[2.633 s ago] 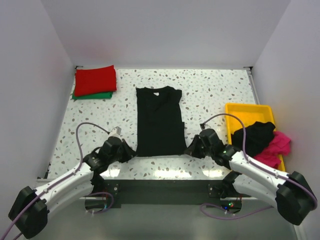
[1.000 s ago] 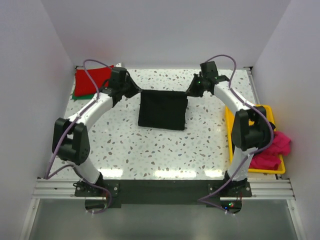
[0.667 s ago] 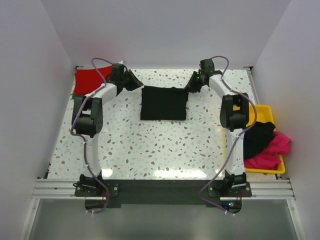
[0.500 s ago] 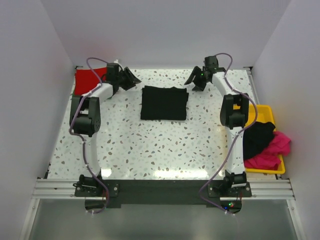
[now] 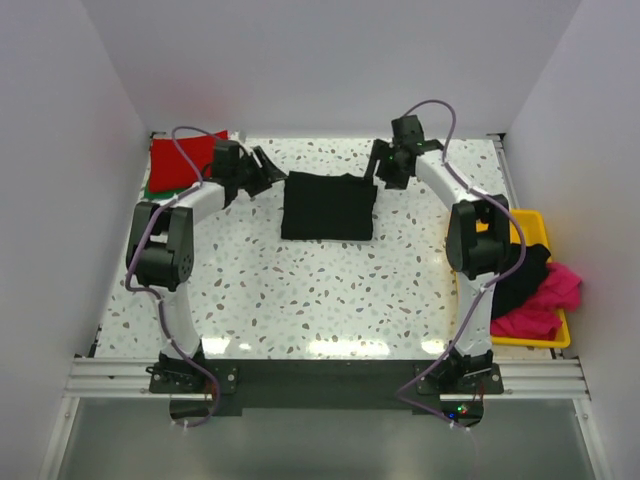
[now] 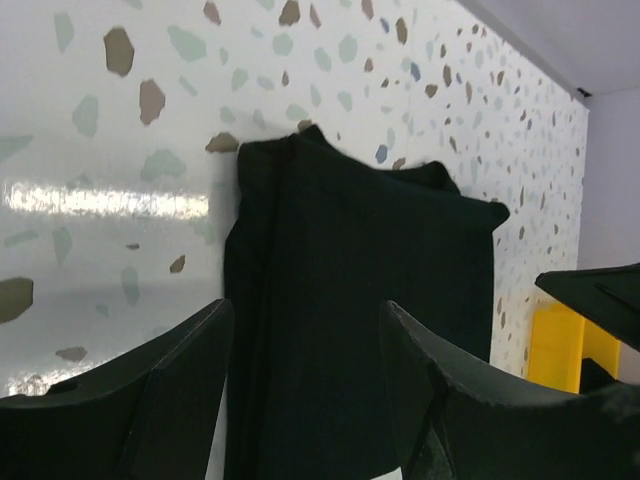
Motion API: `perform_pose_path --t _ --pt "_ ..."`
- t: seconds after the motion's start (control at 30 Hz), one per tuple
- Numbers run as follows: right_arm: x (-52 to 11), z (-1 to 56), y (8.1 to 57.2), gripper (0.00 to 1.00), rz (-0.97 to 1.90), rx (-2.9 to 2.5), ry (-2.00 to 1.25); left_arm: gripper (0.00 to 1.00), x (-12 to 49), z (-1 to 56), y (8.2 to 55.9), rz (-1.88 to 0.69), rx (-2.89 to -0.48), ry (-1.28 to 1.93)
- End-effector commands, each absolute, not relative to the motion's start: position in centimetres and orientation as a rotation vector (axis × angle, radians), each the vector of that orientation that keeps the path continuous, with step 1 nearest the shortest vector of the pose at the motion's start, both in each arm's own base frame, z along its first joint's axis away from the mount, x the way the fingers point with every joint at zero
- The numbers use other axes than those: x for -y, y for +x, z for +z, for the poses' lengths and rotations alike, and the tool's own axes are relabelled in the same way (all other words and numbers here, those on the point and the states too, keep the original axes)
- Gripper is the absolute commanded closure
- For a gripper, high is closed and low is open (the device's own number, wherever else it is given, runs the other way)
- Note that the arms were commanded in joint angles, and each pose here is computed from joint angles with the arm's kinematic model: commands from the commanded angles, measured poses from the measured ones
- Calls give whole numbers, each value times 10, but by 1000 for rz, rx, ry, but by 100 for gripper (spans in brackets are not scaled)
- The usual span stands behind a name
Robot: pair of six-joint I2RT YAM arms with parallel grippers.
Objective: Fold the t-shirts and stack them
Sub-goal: Fold the tshirt
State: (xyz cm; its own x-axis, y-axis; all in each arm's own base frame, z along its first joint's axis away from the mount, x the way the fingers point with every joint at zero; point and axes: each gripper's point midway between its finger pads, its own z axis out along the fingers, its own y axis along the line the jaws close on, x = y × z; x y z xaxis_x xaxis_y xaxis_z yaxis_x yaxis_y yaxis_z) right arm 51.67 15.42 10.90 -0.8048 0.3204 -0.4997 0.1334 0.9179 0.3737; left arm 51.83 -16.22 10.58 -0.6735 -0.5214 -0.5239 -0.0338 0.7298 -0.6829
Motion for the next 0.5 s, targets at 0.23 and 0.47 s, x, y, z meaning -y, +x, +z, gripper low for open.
perform_pose_path --t 0.23,0.47 --pt "-165 50 492 31 266 -2615 210 34 175 85 501 -801 -2274 -292" --pt "-164 34 488 42 258 -2636 216 34 176 55 490 -709 -2375 -282"
